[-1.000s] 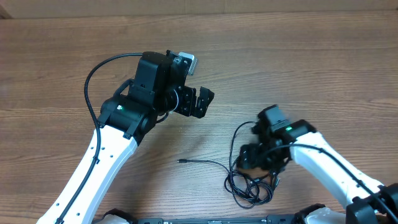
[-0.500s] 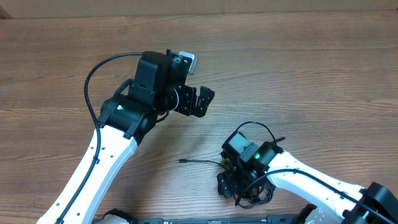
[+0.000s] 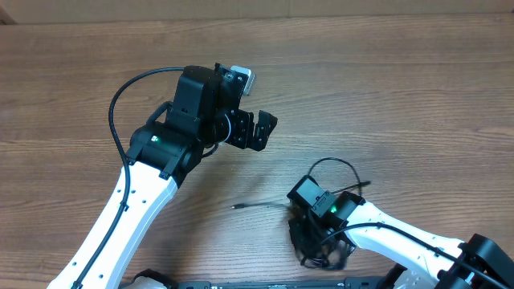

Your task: Untangle cables

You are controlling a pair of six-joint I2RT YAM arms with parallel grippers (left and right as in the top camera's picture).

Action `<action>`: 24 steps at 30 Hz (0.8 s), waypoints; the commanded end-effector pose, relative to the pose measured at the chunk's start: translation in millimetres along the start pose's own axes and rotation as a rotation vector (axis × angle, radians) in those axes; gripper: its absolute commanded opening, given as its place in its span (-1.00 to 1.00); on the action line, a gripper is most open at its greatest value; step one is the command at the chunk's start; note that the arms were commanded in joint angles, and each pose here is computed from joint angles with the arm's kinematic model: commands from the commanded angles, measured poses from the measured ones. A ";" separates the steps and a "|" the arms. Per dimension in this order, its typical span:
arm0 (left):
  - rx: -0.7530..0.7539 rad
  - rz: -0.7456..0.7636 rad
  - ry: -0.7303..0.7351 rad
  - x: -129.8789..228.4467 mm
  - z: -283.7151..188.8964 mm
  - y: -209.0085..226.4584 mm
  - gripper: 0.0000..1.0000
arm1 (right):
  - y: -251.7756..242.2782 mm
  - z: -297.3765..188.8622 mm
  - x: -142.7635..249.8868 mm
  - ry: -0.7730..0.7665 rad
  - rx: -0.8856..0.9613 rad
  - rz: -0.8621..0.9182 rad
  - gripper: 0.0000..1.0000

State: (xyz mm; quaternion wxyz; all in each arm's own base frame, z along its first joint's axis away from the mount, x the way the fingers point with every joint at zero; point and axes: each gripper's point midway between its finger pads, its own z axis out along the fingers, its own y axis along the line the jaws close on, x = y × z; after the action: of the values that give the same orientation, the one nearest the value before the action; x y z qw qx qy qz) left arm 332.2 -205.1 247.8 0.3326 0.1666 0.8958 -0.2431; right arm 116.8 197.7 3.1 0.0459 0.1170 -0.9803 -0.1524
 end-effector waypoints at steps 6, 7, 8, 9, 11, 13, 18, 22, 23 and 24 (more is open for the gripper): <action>-0.010 0.004 0.002 -1.2 -0.5 2.5 1.00 | 1.7 -17.6 -72.2 -0.247 -0.102 0.233 -0.93; -0.011 0.001 0.010 0.8 -0.5 2.8 1.00 | -5.9 -26.2 -85.1 -0.276 -0.113 0.278 -0.92; -0.009 -0.001 0.017 2.4 -0.6 2.7 1.00 | -12.1 -33.5 -95.1 -0.299 -0.124 0.312 -0.93; -0.005 -0.002 0.022 3.6 -0.6 2.0 1.00 | -17.3 -40.4 -103.6 -0.318 -0.137 0.342 -0.93; 0.006 -0.003 0.027 4.8 -0.6 0.2 1.00 | -29.8 -61.9 -126.7 -0.367 -0.195 0.417 -0.92; 0.063 -0.003 0.036 6.1 -1.0 -9.7 1.00 | -34.6 -97.4 -157.5 -0.437 -0.340 0.452 -0.93; 0.142 -0.006 0.059 10.8 -2.2 -23.8 1.00 | -15.8 -170.4 -199.2 -0.573 -0.649 0.348 -0.92; 0.140 -0.009 0.067 12.8 -2.3 -23.4 1.00 | 0.1 -217.6 -214.8 -0.643 -0.797 0.275 -0.93; 0.140 -0.009 0.067 12.7 -2.3 -23.4 0.99 | 4.1 -226.3 -217.2 -0.655 -0.820 0.261 -0.93; 0.140 -0.008 0.066 12.5 -2.3 -23.5 1.00 | 8.5 -234.7 -219.0 -0.664 -0.844 0.248 -0.93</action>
State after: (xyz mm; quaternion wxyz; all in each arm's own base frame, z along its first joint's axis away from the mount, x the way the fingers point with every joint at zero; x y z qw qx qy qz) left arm 312.2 -217.5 244.7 0.2906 0.1853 0.8931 -0.2891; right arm 361.4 175.4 176.4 -0.2286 -0.1147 -0.8347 -0.4876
